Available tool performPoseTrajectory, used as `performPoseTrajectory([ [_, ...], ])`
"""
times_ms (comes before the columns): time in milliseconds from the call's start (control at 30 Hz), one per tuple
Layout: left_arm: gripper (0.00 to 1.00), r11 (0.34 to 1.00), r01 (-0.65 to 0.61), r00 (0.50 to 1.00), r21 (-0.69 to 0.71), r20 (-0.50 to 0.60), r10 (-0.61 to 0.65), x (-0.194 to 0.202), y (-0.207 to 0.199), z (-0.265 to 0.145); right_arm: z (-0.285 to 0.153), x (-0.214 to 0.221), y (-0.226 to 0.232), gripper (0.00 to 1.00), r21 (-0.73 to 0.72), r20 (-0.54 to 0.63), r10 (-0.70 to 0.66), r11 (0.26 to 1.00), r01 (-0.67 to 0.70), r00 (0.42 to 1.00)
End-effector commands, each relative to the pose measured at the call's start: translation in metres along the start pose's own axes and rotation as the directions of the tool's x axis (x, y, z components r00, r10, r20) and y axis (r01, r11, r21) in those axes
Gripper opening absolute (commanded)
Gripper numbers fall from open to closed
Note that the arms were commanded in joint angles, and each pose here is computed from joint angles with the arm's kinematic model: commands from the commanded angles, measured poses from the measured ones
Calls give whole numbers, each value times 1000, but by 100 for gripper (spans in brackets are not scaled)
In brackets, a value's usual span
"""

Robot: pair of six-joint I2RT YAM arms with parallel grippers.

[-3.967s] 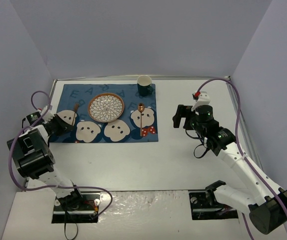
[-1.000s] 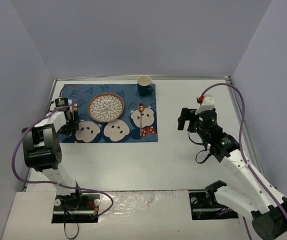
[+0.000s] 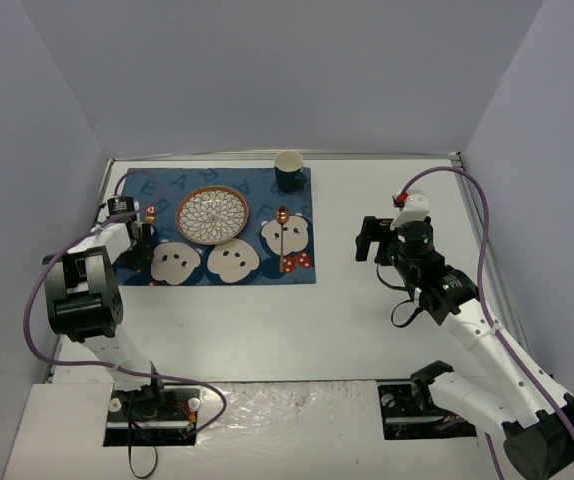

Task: Set the dinner table for one person

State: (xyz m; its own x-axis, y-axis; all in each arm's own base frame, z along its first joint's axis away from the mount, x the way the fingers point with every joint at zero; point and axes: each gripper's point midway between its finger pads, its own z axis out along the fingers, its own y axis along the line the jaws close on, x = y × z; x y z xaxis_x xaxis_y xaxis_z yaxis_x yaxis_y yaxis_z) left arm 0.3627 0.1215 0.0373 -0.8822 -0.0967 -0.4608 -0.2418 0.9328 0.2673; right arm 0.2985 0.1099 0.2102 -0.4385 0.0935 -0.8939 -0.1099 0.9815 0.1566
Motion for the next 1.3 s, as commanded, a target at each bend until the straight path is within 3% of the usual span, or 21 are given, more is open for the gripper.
performPoseTrajectory([
  [0,68,999,13,1000,-36,10,-13,-8,12,0,1,-21,6,88,-24,74,13,1000,-11,997],
  [267,69,999,31,999,-20,45,-30,-19,14,-9,-2,-24,5,88,-22,87,18,1000,-16,996],
  [500,70,993,116,976,16,184,-117,-55,21,-56,-9,-35,4,90,-19,123,32,999,-30,992],
  [733,79,971,206,878,124,414,-239,-90,35,-168,-30,-59,-8,91,32,201,46,998,-54,978],
  [1000,96,954,201,744,222,598,-297,-65,37,-285,-68,-95,-25,94,105,294,29,993,-62,955],
  [1267,97,962,115,725,249,641,-252,-35,37,-355,-101,-117,-43,100,170,380,-7,984,-63,925],
])
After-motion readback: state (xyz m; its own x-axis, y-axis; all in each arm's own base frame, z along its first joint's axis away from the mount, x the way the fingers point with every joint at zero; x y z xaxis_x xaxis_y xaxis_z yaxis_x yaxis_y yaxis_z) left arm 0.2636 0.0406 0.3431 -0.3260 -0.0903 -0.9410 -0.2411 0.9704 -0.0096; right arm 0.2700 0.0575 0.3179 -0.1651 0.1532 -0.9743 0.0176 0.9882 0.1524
